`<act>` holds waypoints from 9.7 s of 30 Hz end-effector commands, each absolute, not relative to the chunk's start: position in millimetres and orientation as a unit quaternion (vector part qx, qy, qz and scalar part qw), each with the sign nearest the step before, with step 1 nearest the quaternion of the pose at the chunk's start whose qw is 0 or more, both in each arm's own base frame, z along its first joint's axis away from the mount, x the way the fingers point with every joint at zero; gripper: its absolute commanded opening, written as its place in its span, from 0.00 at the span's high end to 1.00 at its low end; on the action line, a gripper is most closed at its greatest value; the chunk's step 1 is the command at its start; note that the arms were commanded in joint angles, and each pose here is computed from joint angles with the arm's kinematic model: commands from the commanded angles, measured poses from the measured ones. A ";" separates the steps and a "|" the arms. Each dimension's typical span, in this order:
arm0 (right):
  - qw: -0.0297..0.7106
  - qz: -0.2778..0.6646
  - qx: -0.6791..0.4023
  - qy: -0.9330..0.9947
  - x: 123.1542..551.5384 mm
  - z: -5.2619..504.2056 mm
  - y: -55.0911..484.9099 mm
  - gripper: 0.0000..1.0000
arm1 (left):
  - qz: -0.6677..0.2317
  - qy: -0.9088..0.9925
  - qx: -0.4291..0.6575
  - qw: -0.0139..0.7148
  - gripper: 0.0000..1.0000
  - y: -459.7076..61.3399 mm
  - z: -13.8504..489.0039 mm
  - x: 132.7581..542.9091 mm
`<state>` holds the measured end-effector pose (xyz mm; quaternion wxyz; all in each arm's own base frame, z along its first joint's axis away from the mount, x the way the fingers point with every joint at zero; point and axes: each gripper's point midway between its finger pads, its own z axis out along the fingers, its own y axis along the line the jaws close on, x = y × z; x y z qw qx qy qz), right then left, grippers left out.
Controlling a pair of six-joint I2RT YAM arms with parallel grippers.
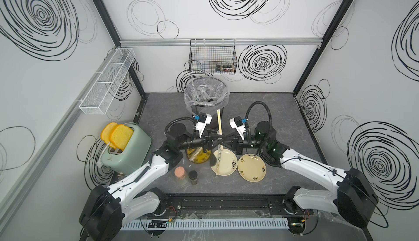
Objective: Remove the packaging of disposable chopsticks
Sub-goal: Remove the packet bag from the disposable chopsticks, then place the packet bag in the trash bin.
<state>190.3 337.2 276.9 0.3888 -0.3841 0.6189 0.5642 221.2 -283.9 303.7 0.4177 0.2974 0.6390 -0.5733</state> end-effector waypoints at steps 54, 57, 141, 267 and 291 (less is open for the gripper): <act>0.427 0.575 -0.367 0.594 201.7 338.7 294.5 0.37 | -0.549 0.623 0.384 0.404 1.00 -296.0 295.5 201.4; 0.416 0.583 -0.374 0.589 204.1 341.4 303.8 0.38 | -0.551 0.622 0.390 0.396 1.00 -299.8 292.8 198.1; 0.521 0.551 -0.321 0.567 258.2 405.6 262.8 1.00 | -0.539 0.671 0.338 0.381 0.43 -298.5 272.4 243.0; 0.410 0.584 -0.168 0.681 272.4 209.3 253.5 1.00 | -0.081 0.781 0.190 0.590 1.00 -193.7 361.2 540.6; 0.391 0.582 -0.152 0.697 282.0 192.3 259.1 1.00 | 0.031 0.887 0.308 0.341 1.00 -192.3 189.6 541.5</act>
